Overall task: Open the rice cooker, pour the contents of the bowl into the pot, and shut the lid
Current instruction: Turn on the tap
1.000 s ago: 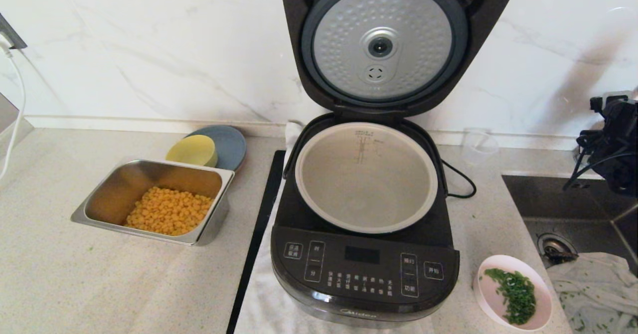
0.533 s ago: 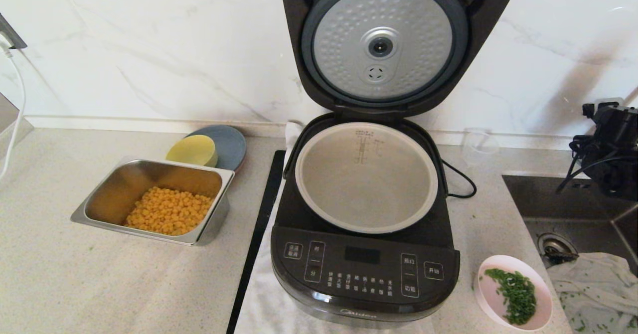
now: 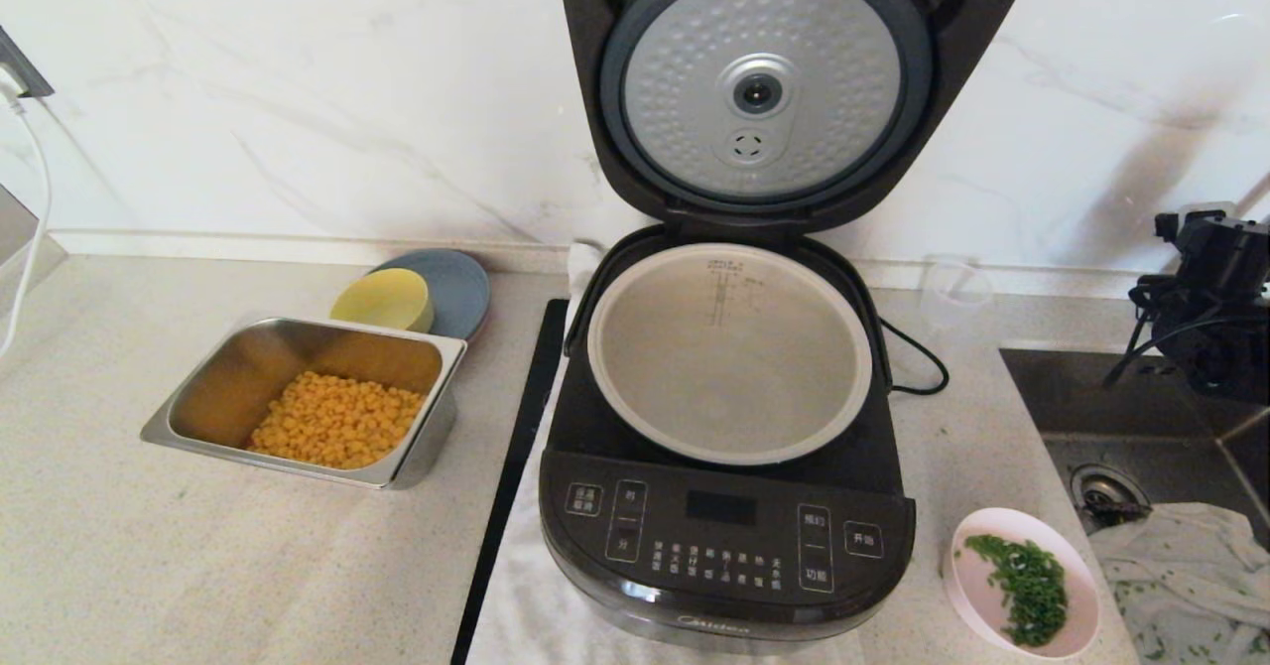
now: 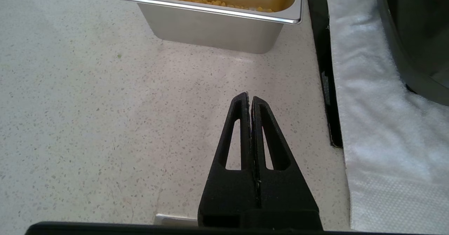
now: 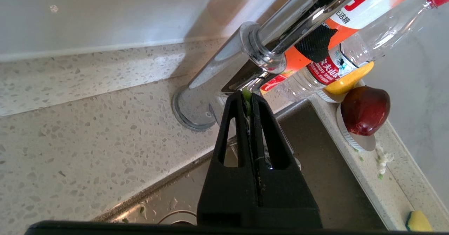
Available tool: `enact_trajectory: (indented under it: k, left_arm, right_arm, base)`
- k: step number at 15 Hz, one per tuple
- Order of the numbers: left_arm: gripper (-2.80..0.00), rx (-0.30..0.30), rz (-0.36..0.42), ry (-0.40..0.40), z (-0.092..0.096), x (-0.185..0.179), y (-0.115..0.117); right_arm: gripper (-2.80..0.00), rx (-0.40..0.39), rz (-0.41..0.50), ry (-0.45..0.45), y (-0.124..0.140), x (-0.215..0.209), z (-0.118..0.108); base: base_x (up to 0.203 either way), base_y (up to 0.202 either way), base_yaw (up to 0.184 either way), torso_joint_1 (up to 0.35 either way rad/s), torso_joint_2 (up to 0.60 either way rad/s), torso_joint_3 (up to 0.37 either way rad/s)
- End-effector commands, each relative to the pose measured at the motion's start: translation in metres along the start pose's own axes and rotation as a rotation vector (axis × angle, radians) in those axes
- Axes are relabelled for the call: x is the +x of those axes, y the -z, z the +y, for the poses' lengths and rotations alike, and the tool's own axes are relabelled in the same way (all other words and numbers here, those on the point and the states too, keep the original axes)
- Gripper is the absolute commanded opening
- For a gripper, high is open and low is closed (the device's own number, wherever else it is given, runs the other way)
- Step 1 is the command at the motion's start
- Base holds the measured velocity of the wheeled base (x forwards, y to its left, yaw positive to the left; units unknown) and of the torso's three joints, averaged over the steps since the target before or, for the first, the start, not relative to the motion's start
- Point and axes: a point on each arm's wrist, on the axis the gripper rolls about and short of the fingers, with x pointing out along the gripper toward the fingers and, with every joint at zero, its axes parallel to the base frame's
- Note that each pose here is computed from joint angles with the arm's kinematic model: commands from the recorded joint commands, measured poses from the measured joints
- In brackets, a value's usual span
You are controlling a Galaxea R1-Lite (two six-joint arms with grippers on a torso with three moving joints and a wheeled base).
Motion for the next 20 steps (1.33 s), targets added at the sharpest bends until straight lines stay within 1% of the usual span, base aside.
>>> enact_trajectory:
  k: [1, 4, 8, 12, 16, 17, 20]
  left_arm:
    - [-2.80, 0.000, -0.002, 0.000, 0.000, 0.000, 0.000]
    - [-2.80, 0.000, -0.002, 0.001, 0.000, 0.000, 0.000]
    - [-2.80, 0.000, -0.002, 0.000, 0.000, 0.000, 0.000]
    - [-2.80, 0.000, -0.002, 0.001, 0.000, 0.000, 0.000]
    - [-2.80, 0.000, -0.002, 0.000, 0.000, 0.000, 0.000]
    - [-2.80, 0.000, -0.001, 0.000, 0.000, 0.000, 0.000]
    - [-2.80, 0.000, -0.002, 0.001, 0.000, 0.000, 0.000]
  right_arm:
    - [-2.80, 0.005, -0.011, 0.010, -0.004, -0.002, -0.003]
    - [-2.80, 0.000, -0.002, 0.010, -0.002, -0.004, -0.004]
    - [-2.80, 0.000, -0.013, 0.028, 0.002, -0.006, -0.007]
    - [-2.80, 0.006, -0.026, 0.034, -0.003, -0.007, -0.010]
    - [-2.80, 0.003, -0.044, 0.042, -0.007, 0.002, -0.005]
    - [-2.80, 0.000, -0.042, 0.056, -0.008, 0.002, -0.005]
    - [-2.80, -0.002, -0.037, 0.060, -0.007, 0.000, -0.008]
  base:
    - [0.000, 0.000, 0.000, 0.000, 0.00, 0.000]
    - [0.000, 0.000, 0.000, 0.000, 0.00, 0.000]
    - [0.000, 0.000, 0.000, 0.000, 0.00, 0.000]
    - [0.000, 0.000, 0.000, 0.000, 0.00, 0.000]
    - [0.000, 0.000, 0.000, 0.000, 0.00, 0.000]
    - [0.000, 0.000, 0.000, 0.000, 0.00, 0.000]
    - [0.000, 0.000, 0.000, 0.000, 0.00, 0.000]
